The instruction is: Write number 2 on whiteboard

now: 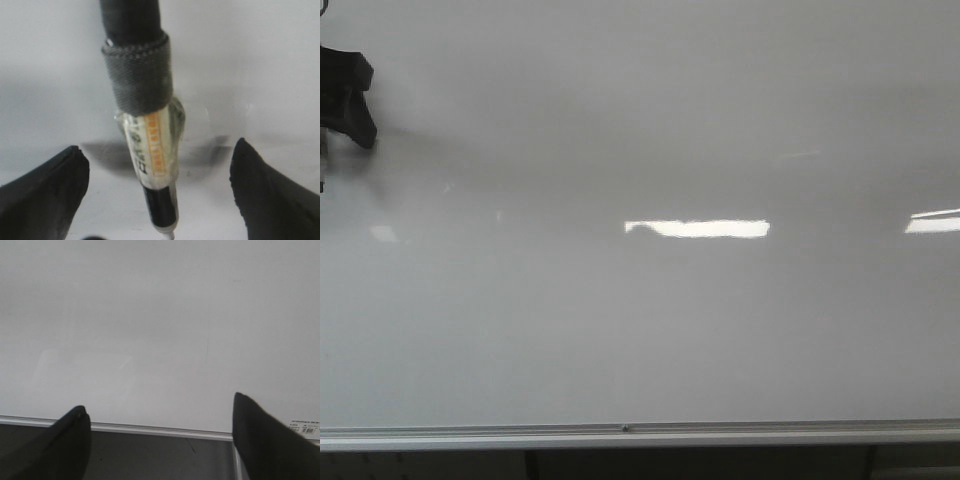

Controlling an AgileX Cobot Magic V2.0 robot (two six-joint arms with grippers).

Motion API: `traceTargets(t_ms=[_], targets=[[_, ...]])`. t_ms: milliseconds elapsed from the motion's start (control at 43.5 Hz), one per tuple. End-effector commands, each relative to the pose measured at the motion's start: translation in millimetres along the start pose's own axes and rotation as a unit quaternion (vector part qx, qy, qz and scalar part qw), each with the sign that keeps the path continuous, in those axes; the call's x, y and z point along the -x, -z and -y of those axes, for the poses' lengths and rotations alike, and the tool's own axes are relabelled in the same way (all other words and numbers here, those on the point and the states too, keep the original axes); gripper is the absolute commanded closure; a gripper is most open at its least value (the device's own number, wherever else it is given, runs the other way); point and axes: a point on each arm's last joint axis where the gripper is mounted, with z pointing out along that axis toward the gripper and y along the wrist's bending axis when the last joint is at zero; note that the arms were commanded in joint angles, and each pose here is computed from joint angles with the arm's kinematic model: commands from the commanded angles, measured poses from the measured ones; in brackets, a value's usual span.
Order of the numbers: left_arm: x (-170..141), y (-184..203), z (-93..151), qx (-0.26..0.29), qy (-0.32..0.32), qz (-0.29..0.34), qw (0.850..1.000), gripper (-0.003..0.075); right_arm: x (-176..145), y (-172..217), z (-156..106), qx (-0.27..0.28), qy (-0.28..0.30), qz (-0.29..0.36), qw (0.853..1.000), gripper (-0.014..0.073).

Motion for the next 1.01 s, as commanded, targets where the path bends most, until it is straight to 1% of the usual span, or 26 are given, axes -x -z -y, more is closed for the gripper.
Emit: traceTargets(t_ms=[0, 115, 161, 230, 390, 482, 620, 988], targets=[[19.7, 15.9, 4.0, -0.005, -0.007, 0.061, 0.998, 0.0156, 16.0, 5.1, 0.8, -0.004, 0.008, 0.046, 0.999, -0.0007], [19.0, 15.8, 4.0, -0.005, -0.007, 0.057, 0.998, 0.0158, 16.0, 5.1, 0.8, -0.004, 0.008, 0.046, 0.999, -0.0007], [19.0, 15.8, 4.0, -0.005, -0.007, 0.057, 0.998, 0.0174, 16.0, 5.1, 0.8, -0.004, 0.008, 0.046, 0.999, -0.0007], [19.0, 15.8, 4.0, -0.005, -0.007, 0.057, 0.998, 0.0232, 16.0, 5.1, 0.8, -0.004, 0.008, 0.046, 0.999, -0.0007], [18.1, 15.7, 3.9, -0.005, -0.007, 0.052, 0.999, 0.0420, 16.0, 5.1, 0.8, -0.004, 0.008, 0.046, 0.999, -0.0007], [17.5, 14.3, 3.8, -0.005, -0.007, 0.050, 0.999, 0.0491, 16.0, 5.1, 0.8, -0.004, 0.008, 0.046, 0.999, -0.0007], [14.2, 9.0, 3.3, -0.004, -0.006, 0.035, 0.999, 0.0568, 16.0, 5.1, 0.8, -0.004, 0.008, 0.046, 0.999, -0.0007], [12.0, 5.3, 2.4, 0.001, -0.015, 0.026, 1.000, 0.0711, 16.0, 5.1, 0.8, -0.004, 0.008, 0.046, 0.999, -0.0007]])
